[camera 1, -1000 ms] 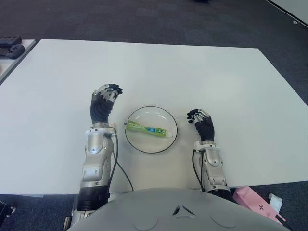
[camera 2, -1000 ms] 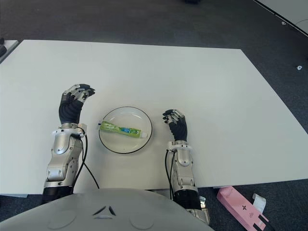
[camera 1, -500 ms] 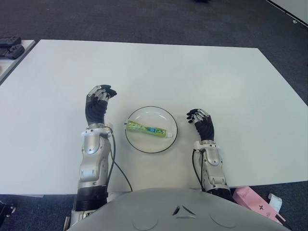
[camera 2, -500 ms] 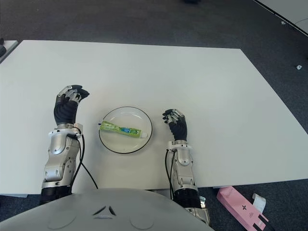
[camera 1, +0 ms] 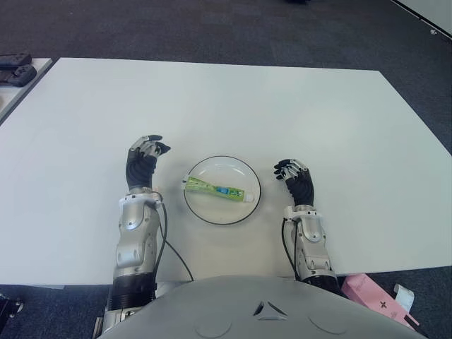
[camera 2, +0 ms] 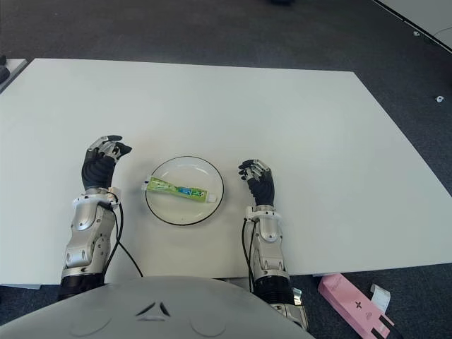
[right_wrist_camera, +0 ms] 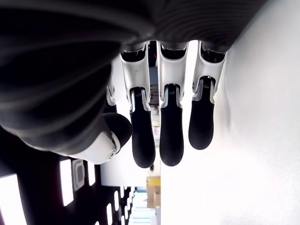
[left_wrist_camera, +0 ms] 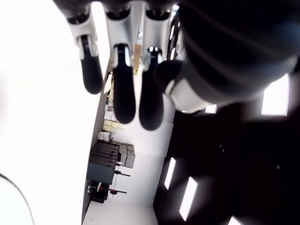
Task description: Put the toothpaste on the table into the plate.
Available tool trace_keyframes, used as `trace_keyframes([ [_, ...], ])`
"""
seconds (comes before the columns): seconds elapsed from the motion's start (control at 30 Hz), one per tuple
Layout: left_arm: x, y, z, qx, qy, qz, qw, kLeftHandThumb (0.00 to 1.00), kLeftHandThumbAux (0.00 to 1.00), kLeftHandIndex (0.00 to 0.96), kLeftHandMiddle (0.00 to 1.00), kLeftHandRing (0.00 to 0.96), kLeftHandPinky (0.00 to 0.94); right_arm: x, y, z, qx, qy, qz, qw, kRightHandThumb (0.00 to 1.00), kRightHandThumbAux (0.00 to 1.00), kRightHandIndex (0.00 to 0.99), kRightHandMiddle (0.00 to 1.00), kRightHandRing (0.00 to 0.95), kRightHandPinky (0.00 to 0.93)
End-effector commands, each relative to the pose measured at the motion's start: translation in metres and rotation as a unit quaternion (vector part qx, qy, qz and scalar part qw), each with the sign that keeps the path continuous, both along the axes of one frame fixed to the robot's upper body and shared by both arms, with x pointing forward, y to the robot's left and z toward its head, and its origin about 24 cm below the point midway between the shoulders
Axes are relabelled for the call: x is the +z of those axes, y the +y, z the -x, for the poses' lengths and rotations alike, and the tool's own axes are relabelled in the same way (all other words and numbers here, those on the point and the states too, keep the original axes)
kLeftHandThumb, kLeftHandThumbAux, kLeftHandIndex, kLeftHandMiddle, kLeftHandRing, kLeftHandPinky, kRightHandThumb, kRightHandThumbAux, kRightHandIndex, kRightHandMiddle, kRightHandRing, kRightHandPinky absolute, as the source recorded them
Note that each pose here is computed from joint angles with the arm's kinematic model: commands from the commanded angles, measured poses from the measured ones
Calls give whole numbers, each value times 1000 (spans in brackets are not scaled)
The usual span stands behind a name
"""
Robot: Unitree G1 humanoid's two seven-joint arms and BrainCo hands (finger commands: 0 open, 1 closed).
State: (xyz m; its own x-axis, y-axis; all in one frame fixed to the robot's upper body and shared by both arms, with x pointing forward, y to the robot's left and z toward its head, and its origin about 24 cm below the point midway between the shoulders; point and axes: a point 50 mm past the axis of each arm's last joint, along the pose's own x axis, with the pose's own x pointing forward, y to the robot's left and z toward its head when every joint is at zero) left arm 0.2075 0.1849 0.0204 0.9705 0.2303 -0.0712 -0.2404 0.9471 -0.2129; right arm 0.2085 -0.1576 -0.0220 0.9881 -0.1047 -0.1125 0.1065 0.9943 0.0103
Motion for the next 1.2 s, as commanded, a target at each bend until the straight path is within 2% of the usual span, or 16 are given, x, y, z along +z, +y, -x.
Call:
trace_keyframes([
  [0.03, -13, 2, 5, -16, 21, 14, 1000, 713, 716, 438, 595, 592, 575, -16, 0, 10, -4, 48, -4, 999, 709, 731, 430, 502, 501, 498],
  [0.37, -24, 4, 9, -44, 44, 11, 998, 713, 715, 437, 597, 593, 575, -15, 0, 9, -8, 49, -7, 999, 708, 731, 429, 502, 506, 509],
  [0.67, -34, 3, 11, -42, 62, 6, 997, 713, 716, 435, 589, 588, 562, -15, 0, 9, -5, 51, -7, 999, 708, 731, 429, 497, 499, 499],
  [1.2, -44, -8, 14, -64, 83, 6, 994, 709, 718, 434, 576, 575, 554, -14, -1, 9, -3, 47, -5, 999, 707, 731, 429, 500, 502, 508],
])
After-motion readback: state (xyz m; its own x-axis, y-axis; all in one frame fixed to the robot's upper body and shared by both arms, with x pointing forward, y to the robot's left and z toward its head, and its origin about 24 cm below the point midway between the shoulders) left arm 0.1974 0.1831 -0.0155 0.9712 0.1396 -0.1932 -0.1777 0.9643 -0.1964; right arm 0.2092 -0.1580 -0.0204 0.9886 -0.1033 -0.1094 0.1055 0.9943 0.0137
